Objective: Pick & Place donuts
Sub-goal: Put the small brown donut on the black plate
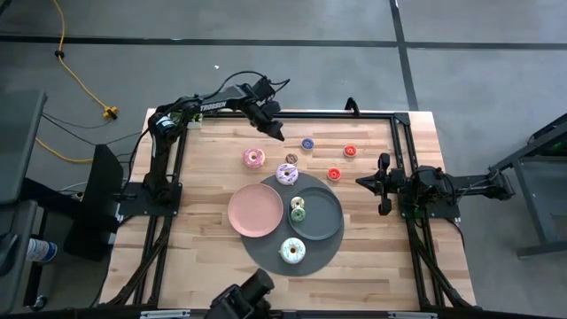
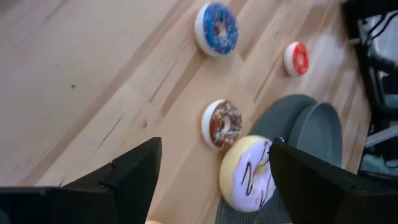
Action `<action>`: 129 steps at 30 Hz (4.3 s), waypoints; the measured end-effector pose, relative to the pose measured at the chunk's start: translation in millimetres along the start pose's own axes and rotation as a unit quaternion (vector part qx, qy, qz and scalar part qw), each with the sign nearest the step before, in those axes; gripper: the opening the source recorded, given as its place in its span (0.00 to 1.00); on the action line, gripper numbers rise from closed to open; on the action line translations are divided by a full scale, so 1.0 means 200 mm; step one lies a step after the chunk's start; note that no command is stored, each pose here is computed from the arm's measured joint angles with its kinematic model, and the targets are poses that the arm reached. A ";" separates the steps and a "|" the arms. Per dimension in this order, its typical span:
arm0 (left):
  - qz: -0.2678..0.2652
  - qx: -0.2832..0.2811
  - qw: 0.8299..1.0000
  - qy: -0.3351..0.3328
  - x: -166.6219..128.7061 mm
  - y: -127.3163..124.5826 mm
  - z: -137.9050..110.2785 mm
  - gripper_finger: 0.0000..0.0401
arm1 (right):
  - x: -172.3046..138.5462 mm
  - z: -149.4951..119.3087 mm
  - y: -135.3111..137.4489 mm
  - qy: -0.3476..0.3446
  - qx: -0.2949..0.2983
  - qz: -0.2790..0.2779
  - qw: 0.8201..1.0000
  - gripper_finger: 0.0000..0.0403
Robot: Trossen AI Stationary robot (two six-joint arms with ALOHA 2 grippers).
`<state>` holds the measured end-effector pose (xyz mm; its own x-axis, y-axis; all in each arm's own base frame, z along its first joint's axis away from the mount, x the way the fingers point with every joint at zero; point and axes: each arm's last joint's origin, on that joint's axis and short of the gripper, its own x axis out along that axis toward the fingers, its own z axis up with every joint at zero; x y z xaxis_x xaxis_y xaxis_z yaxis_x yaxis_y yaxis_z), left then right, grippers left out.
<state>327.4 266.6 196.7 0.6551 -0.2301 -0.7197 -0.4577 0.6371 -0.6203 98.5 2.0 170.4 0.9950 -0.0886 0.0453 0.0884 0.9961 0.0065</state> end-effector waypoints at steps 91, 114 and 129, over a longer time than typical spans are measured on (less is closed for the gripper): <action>0.058 -0.261 0.963 0.041 0.41 -0.10 -0.09 0.71 | 0.00 0.00 0.00 0.000 0.000 0.000 1.000 0.00; 0.099 -0.250 0.963 0.007 0.46 -0.16 -0.10 0.71 | 0.00 0.00 0.00 0.000 0.000 0.000 1.000 0.00; 0.109 -0.238 0.965 0.002 0.48 -0.20 -0.10 0.72 | 0.00 0.00 0.00 0.000 0.000 0.000 1.000 0.00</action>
<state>396.6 203.4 146.5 0.5104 -0.1316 -0.8498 -0.8091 0.2614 -0.5264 98.5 2.0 170.3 0.9951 -0.0885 0.0451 0.0883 0.9961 0.0064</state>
